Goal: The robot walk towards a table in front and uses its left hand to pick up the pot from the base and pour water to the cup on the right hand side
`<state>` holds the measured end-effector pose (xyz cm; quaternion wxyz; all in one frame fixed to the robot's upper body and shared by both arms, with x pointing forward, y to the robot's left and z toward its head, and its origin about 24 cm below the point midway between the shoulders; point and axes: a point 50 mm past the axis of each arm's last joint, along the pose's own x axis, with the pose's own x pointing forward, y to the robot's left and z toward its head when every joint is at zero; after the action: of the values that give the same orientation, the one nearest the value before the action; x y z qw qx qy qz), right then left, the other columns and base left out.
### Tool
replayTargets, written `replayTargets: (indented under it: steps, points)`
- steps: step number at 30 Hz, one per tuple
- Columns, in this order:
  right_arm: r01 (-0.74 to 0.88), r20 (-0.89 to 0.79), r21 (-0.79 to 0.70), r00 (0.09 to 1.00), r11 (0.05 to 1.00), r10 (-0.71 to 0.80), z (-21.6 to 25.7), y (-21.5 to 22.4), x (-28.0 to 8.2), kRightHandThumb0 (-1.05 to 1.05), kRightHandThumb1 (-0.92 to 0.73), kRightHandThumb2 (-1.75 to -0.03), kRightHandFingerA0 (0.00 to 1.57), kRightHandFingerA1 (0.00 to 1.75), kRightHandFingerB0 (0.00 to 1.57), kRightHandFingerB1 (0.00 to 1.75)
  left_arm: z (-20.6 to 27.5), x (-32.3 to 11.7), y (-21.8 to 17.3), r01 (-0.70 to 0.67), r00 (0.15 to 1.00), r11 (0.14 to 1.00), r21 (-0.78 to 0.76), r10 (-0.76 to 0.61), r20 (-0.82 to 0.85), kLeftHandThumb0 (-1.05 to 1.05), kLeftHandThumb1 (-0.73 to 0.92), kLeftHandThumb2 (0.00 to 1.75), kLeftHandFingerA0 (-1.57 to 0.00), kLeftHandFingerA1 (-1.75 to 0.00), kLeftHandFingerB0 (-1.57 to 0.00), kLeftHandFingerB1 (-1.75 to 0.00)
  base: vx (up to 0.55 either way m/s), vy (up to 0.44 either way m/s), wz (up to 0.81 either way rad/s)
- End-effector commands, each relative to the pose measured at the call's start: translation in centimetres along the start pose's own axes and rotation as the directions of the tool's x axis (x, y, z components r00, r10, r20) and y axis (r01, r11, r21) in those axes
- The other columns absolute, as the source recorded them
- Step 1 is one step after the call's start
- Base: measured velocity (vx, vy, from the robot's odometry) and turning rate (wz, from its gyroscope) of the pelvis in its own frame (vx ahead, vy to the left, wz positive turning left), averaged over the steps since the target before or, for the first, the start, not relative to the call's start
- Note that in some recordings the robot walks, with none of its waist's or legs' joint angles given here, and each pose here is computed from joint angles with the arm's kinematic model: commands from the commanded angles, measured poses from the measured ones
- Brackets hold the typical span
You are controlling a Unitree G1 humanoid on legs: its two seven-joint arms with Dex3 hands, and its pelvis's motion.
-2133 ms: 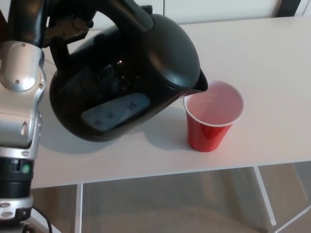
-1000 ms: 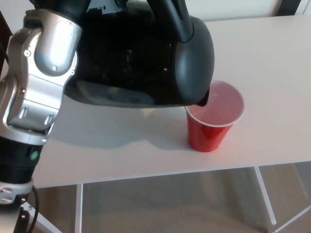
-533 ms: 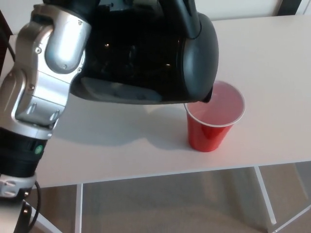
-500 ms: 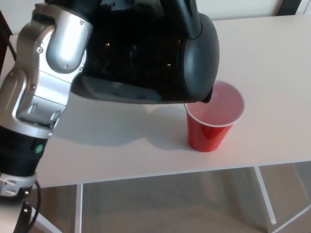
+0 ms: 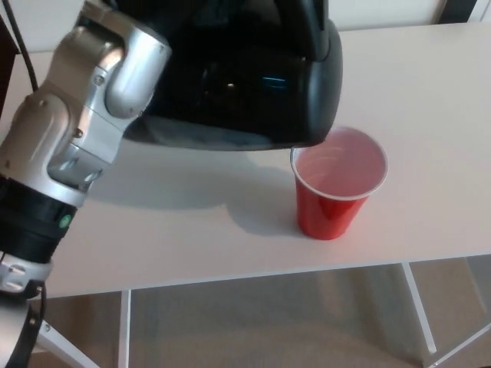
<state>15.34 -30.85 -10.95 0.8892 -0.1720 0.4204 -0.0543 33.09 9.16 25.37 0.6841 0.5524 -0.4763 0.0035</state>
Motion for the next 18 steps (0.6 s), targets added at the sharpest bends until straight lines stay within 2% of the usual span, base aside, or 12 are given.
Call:
replayTargets:
  steps: [1, 2, 3, 4, 5, 7, 14, 15, 18]
  points:
    - [0.019, -0.007, -0.011, 1.0, 1.0, -0.019, 0.02, -0.93, -0.08, -0.6, -0.36, -0.81, 0.94, 0.82, 0.63, 0.7, 1.96, 1.17, 1.35, -0.193, 0.949, 0.969, 0.151, 0.145, 0.28, -0.33, 0.53, 0.6, -1.09, -1.64, -0.9, -0.69, 0.0, 0.0, 0.0]
    - [0.019, -0.007, -0.011, 1.0, 1.0, -0.019, 0.02, -0.93, -0.08, -0.6, -0.36, -0.81, 0.94, 0.82, 0.63, 0.7, 1.95, 1.18, 1.33, -0.195, 0.948, 0.969, 0.152, 0.146, 0.282, -0.33, 0.53, 0.6, -1.09, -1.64, -0.9, -0.69, 0.0, 0.0, 0.0]
    - [0.02, -0.003, -0.012, 1.0, 1.0, -0.02, 0.16, -0.96, -0.04, -0.62, -0.29, -0.93, 0.93, 0.88, 0.64, 0.75, 2.05, 1.29, 1.33, -0.197, 0.944, 0.967, 0.162, 0.143, 0.298, -0.32, 0.51, 0.61, -1.07, -1.67, -0.9, -0.74, 0.0, 0.0, 0.0]
    - [0.022, 0.003, -0.013, 1.0, 1.0, -0.022, 0.33, -0.99, 0.01, -0.62, -0.29, -0.93, 0.93, 0.88, 0.64, 0.75, 2.19, 1.41, 1.32, -0.201, 0.938, 0.964, 0.175, 0.138, 0.318, -0.32, 0.51, 0.61, -1.07, -1.67, -0.9, -0.74, 0.0, 0.0, 0.0]
    - [0.024, 0.005, -0.013, 1.0, 1.0, -0.024, 0.37, -1.01, 0.02, -0.62, -0.36, -0.81, 0.95, 0.83, 0.66, 0.72, 2.25, 1.45, 1.32, -0.199, 0.936, 0.963, 0.181, 0.131, 0.327, -0.31, 0.53, 0.56, -1.08, -1.66, -0.92, -0.69, 0.0, 0.0, 0.0]
    - [0.025, 0.006, -0.009, 1.0, 1.0, -0.025, 0.39, -1.04, 0.02, -0.61, -0.36, -0.78, 0.96, 0.84, 0.68, 0.73, 2.31, 1.46, 1.31, -0.195, 0.933, 0.962, 0.19, 0.123, 0.339, -0.33, 0.52, 0.59, -1.08, -1.66, -0.92, -0.66, 0.0, 0.0, 0.0]
    - [0.021, 0.003, 0.0, 1.0, 1.0, -0.021, 0.39, -1.08, 0.03, -0.62, -0.35, -0.8, 0.97, 0.85, 0.67, 0.73, 2.29, 1.43, 1.27, -0.209, 0.917, 0.956, 0.207, 0.118, 0.38, -0.35, 0.53, 0.6, -1.07, -1.67, -0.9, -0.64, 0.0, 0.0, 0.0]
    - [0.022, 0.007, 0.0, 1.0, 1.0, -0.022, 0.47, -1.07, 0.05, -0.6, -0.36, -0.8, 0.96, 0.85, 0.67, 0.74, 2.36, 1.47, 1.29, -0.217, 0.908, 0.953, 0.209, 0.119, 0.401, -0.38, 0.56, 0.61, -1.01, -1.7, -0.87, -0.68, 0.0, 0.0, 0.0]
    - [0.024, 0.009, -0.001, 1.0, 1.0, -0.024, 0.51, -1.02, 0.07, -0.59, -0.35, -0.81, 0.96, 0.85, 0.68, 0.74, 2.37, 1.51, 1.29, -0.221, 0.899, 0.953, 0.208, 0.116, 0.422, -0.37, 0.57, 0.61, -1.01, -1.71, -0.85, -0.73, 0.0, 0.0, 0.0]
